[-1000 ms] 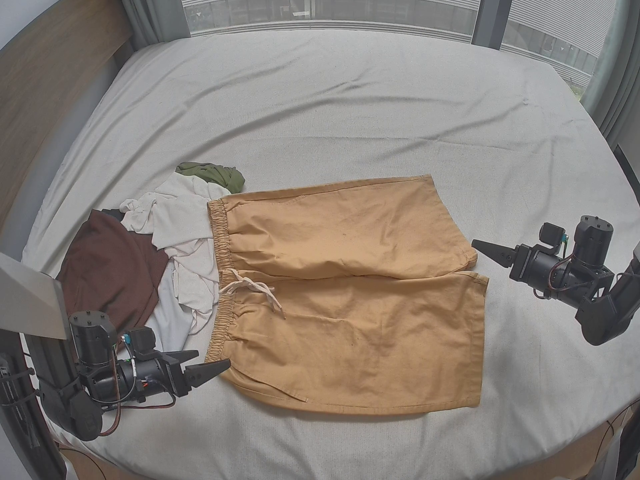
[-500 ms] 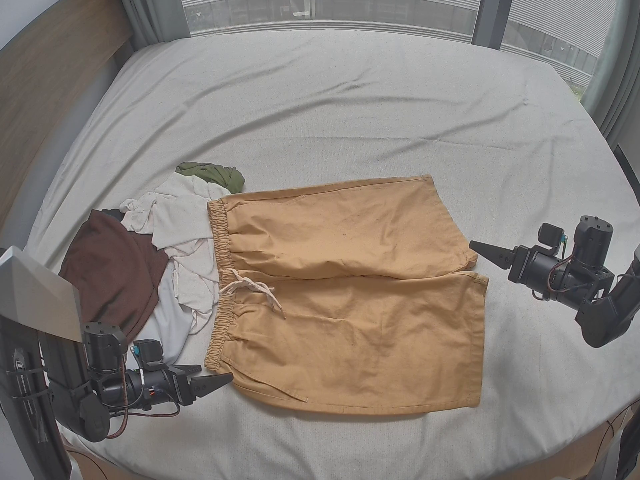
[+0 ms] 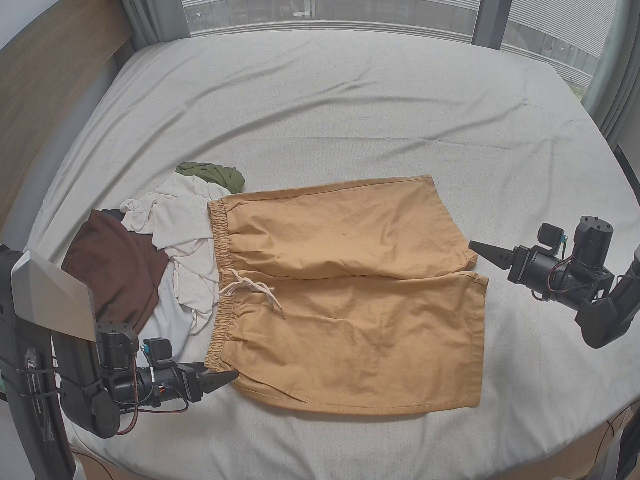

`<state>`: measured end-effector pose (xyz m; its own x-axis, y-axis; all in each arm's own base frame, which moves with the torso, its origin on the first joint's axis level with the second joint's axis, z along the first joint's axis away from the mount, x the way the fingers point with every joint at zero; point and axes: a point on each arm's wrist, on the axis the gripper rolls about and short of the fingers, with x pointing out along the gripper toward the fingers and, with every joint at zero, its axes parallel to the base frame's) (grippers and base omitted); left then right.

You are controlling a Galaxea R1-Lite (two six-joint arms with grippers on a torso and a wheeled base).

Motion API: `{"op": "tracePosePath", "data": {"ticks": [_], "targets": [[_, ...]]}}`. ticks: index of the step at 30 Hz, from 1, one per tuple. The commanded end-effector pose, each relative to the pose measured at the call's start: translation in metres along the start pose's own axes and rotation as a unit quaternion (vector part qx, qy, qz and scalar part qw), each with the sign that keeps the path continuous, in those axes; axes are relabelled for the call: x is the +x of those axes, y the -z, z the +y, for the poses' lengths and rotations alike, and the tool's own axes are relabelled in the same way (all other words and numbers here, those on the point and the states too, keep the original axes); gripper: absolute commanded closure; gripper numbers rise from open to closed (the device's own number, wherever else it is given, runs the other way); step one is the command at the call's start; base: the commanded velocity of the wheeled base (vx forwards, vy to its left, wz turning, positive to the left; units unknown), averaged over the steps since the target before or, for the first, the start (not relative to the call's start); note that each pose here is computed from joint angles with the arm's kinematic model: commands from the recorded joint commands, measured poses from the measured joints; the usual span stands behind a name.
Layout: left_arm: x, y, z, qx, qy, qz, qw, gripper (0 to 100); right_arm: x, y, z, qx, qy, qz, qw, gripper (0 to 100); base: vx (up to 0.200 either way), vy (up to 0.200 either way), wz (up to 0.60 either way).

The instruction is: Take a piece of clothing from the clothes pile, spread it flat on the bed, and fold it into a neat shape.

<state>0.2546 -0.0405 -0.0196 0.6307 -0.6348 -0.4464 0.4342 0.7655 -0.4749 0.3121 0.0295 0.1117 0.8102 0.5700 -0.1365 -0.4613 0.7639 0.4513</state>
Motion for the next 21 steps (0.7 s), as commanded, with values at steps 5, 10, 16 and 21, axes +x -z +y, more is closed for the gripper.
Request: {"op": "tracePosePath", "data": {"ticks": [5,10,16,21], "targets": [[0.005,-0.005,0.004,0.005,-0.001,-0.012,0.9999,100,-0.001,0.006,0.003,0.002,-0.002,0.010,0.9999,0,0.000,0.000,0.00],[0.000,-0.014,0.007,0.010,-0.007,-0.033,0.9994,100,-0.006,0.018,0.006,-0.008,-0.002,0.033,0.9994,0,0.000,0.000,0.00],[-0.010,-0.026,0.002,0.016,-0.004,-0.056,0.9983,100,-0.014,0.039,0.005,-0.005,0.012,0.082,0.9966,0,0.000,0.000,0.00],[-0.010,-0.020,0.000,0.014,-0.001,-0.043,0.9990,100,-0.029,0.063,0.002,-0.001,0.033,0.151,0.9879,0,0.000,0.000,0.00]]}}
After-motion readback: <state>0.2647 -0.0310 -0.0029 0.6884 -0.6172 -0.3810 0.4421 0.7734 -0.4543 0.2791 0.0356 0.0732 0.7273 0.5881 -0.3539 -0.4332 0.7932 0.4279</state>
